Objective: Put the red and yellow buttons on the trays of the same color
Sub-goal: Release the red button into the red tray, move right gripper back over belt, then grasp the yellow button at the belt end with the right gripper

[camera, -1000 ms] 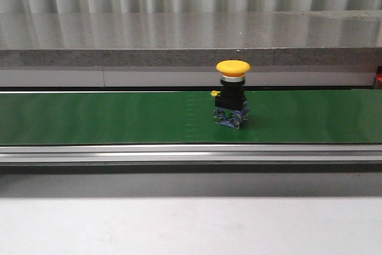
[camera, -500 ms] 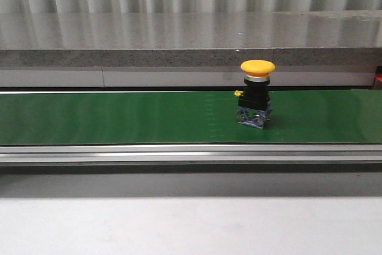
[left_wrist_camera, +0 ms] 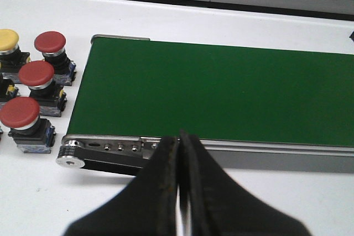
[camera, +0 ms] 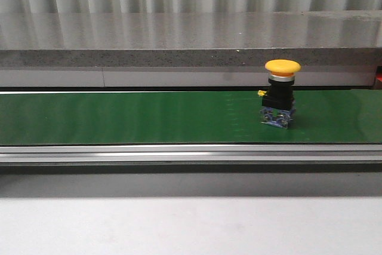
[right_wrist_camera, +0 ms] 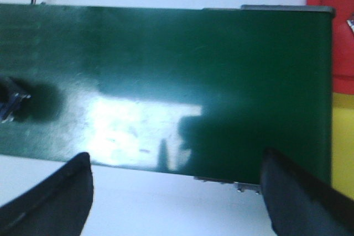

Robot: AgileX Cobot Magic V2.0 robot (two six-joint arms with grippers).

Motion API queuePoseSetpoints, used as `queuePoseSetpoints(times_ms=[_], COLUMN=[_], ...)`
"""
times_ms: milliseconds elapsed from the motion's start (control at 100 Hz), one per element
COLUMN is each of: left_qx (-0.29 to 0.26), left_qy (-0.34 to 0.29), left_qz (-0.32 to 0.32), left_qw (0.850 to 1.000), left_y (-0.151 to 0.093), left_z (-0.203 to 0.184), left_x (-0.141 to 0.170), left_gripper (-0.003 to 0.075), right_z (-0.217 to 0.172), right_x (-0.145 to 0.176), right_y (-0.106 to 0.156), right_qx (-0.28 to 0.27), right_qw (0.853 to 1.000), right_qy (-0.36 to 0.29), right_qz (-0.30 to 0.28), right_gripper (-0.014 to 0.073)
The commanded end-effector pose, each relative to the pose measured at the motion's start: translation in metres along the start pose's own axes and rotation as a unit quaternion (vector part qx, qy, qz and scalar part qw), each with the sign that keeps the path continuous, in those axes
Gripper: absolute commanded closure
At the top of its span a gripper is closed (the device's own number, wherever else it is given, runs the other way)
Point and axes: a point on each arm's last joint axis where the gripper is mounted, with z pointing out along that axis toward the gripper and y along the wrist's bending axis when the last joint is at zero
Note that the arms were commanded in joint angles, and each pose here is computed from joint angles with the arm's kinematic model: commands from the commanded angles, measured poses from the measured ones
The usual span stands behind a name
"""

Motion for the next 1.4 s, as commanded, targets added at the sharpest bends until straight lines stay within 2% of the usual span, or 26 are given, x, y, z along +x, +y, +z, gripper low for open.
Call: queuePoseSetpoints(times_ms=[0,200,370,650,1050,1150,1320,1390], left_qx=[0.007,0.007,0.007,0.007,0.007,0.007,0.007,0.007], left_qy=[-0.047,-0.047,-0.047,-0.047,-0.047,-0.047,-0.047,-0.047], left_qz=[-0.002,-0.002,-0.002,-0.002,-0.002,-0.002,-0.002,-0.002], left_qw=[0.999,0.999,0.999,0.999,0.999,0.999,0.999,0.999], left_y=[-0.002,-0.002,-0.002,-0.002,-0.002,-0.002,-0.002,-0.002], left_z=[-0.004,-0.004,-0.004,-0.004,-0.004,-0.004,-0.004,-0.004], left_x=[-0.013,-0.013,-0.013,-0.013,-0.013,-0.013,-0.013,-0.013], left_gripper=[0.074,0.074,0.074,0.074,0.074,0.074,0.074,0.074], right_z=[-0.012,-0.004,0.007,0.036,0.073,0.083,0.089,0.087], right_x=[-0.003,-0.001,0.001,-0.003,-0.02,-0.02,-0.018,-0.021], right_y=[0.013,0.043,0.058,0.075,0.078,0.078,0.077,0.076], right_qx=[-0.013,-0.049,-0.068,-0.081,-0.066,-0.064,-0.064,-0.062], right_qw=[0.999,0.992,0.986,0.981,0.983,0.984,0.984,0.984], right_qy=[-0.027,-0.01,0.01,0.021,-0.027,-0.021,-0.01,-0.015], right_qz=[-0.036,-0.115,-0.154,-0.175,-0.169,-0.168,-0.167,-0.165], right_gripper=[-0.0018,-0.0018,-0.0018,-0.0018,-0.0013,0.007,0.0358,0.0433])
